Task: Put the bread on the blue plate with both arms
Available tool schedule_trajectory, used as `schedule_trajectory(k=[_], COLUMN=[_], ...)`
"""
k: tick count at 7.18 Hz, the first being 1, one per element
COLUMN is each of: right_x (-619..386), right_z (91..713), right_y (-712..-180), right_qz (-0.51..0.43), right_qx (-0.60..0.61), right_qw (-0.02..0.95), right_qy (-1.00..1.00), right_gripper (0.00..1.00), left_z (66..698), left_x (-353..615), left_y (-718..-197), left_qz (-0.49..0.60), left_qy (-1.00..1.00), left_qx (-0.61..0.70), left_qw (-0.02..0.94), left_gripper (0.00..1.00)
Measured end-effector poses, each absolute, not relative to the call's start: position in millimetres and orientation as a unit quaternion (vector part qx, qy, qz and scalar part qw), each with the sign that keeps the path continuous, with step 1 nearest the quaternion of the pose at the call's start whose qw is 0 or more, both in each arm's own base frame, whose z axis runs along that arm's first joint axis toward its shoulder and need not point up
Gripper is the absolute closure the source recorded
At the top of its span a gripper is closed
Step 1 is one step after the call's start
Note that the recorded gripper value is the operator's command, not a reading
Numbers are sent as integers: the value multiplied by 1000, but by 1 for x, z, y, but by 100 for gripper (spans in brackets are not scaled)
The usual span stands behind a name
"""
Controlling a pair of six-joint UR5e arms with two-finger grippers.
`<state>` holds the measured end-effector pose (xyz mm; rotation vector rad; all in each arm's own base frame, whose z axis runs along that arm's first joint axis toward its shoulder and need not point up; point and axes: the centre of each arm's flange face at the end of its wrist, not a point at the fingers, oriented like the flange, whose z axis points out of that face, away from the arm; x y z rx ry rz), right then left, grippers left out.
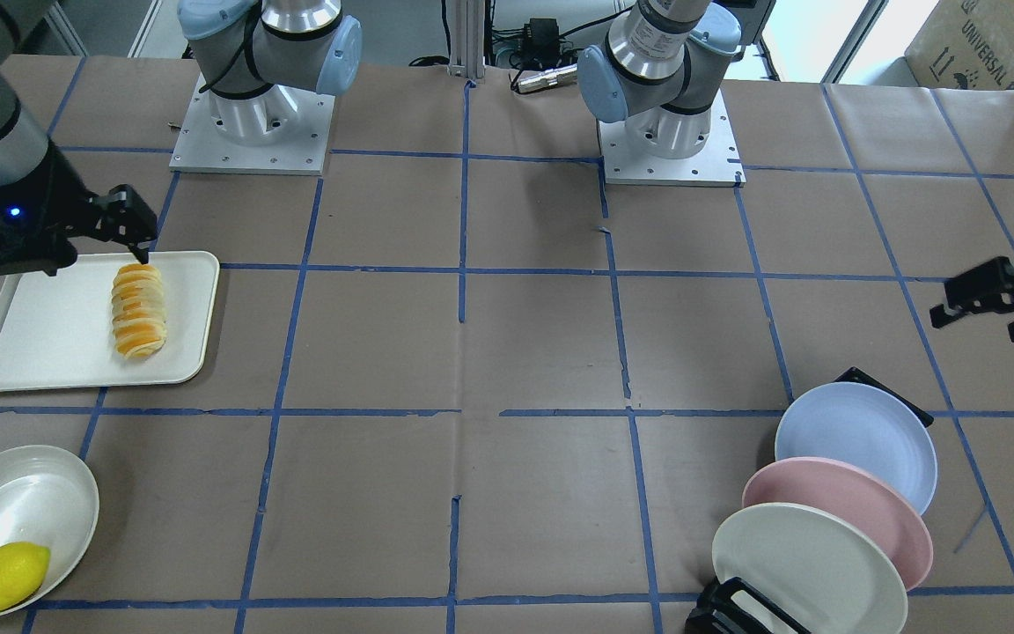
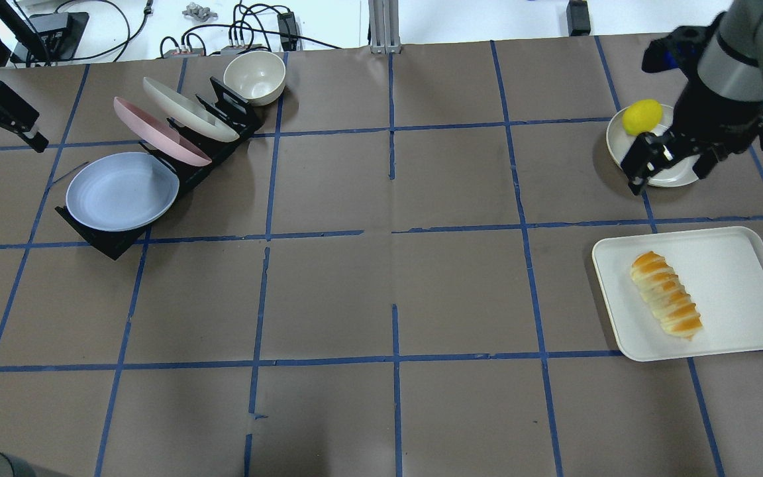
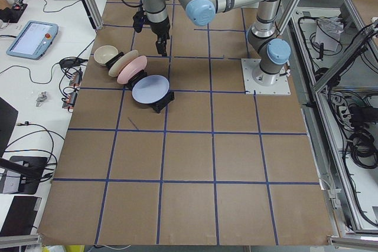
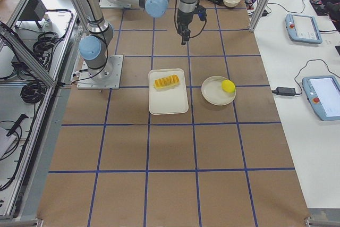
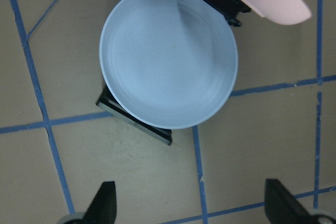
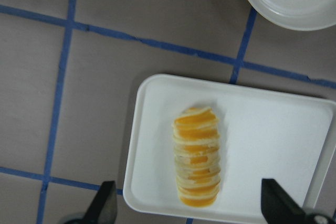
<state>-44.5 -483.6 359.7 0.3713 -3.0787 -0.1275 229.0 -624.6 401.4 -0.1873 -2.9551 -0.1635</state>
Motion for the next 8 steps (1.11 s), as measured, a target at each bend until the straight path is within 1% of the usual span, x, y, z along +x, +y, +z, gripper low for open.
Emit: schedule_trajectory(k=[1,3,4,5,6,7,8], right_x=[-63,-65,-64,-66,-72,-82,-90], right_z=[325,274,256,238,220,204,193], right_y=[-469,-444,-439,-441,-446,-449,-450], right_qz=[-41,-31,-31,-32,-34,-36,-36], right_qx=[117,113,111,110,106,96,88], right_qw=[16,20,19,17,15,7,-4], right_qy=[-992,-993,-993,-993,-994,-995,-995], right_gripper=[4,5,5,5,5,5,5], left_z=[361,287,258,234,218,211,207], left_x=[264,284,280,276,274,274,274], left_y=[-651,-687,-695,-698,-699,-698,-697], left_qz=[-56,-69,-78,-89,-99,-105,-110], left_qy=[-990,-982,-978,-974,-972,-971,-970], left_qx=[-66,-71,-70,-69,-67,-65,-64], left_qw=[114,160,182,197,204,207,209], left_gripper=[1,2,4,12,31,53,71])
